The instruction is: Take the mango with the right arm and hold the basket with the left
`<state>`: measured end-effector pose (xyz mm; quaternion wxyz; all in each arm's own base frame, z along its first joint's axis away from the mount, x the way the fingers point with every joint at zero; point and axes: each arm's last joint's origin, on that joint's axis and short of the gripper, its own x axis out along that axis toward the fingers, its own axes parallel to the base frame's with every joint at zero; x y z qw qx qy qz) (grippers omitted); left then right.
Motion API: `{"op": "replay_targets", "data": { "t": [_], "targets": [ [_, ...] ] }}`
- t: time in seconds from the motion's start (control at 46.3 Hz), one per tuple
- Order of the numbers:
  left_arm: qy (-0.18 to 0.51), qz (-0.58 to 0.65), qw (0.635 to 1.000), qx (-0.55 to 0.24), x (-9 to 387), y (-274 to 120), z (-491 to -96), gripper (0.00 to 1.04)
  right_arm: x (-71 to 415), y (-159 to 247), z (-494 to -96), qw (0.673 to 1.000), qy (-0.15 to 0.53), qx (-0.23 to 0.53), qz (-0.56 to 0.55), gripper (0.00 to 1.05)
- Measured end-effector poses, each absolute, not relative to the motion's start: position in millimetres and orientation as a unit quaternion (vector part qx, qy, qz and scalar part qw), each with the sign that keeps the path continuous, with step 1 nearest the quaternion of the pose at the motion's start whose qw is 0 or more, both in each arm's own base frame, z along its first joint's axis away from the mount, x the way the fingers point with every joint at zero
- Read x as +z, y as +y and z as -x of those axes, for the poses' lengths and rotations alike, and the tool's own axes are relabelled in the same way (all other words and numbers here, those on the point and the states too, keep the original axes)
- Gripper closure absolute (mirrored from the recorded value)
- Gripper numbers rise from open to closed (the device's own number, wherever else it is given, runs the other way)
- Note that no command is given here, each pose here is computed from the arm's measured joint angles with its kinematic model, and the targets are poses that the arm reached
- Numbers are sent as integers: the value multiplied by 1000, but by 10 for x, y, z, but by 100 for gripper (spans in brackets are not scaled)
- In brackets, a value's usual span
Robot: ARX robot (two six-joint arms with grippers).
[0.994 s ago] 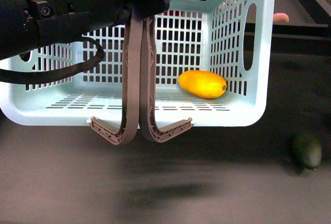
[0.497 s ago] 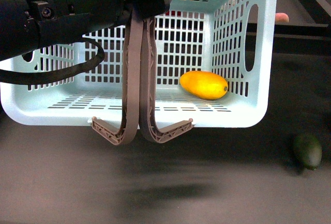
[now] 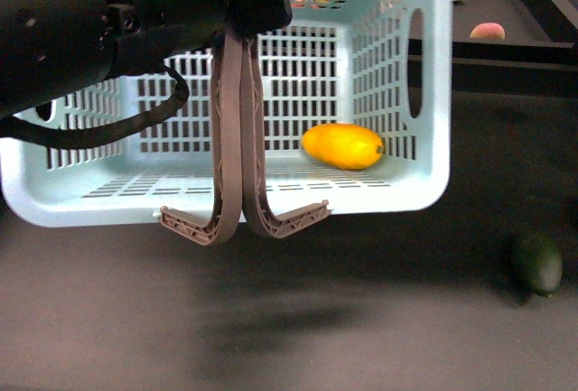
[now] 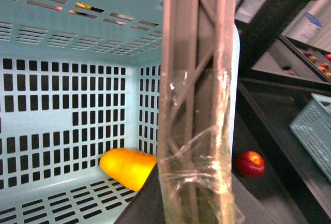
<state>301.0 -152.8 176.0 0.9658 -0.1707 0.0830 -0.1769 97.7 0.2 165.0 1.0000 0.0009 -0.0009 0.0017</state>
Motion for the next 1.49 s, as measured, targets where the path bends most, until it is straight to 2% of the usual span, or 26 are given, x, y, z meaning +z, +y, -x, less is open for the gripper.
{"op": "replay_targets", "data": {
  "t": [0.065,0.151,0.346,0.454,0.584,0.865,1.254,1.405,1.491],
  "targets": [
    [90,190,967,-146,1762,-1520,-3099,96,1650,2,-977,1000,-1,2,-1,14],
    [92,214,966,-114,1767,-1490,-3205,96,1650,2,-977,1000,-1,2,-2,6],
    [101,330,939,10,1745,-1257,-3637,96,1651,2,-977,1000,-1,2,-1,8],
    [97,432,891,97,1683,-1047,-3882,96,1651,2,-977,1000,-1,2,-1,8],
    [64,503,850,143,1665,-862,-4082,96,1651,2,-977,1000,-1,2,-1,8],
    [13,577,778,249,1429,-319,-4384,96,1651,2,-977,1000,-1,2,-1,8],
    [30,585,750,308,1189,-40,-4505,96,1650,2,-977,1000,-1,2,-1,8],
    [24,599,737,313,1184,-24,-4510,73,1651,2,-977,1000,-1,2,-1,8],
    [26,599,736,315,1204,-39,-4423,54,1651,2,-977,1000,-1,2,-1,8]
  ]
}}
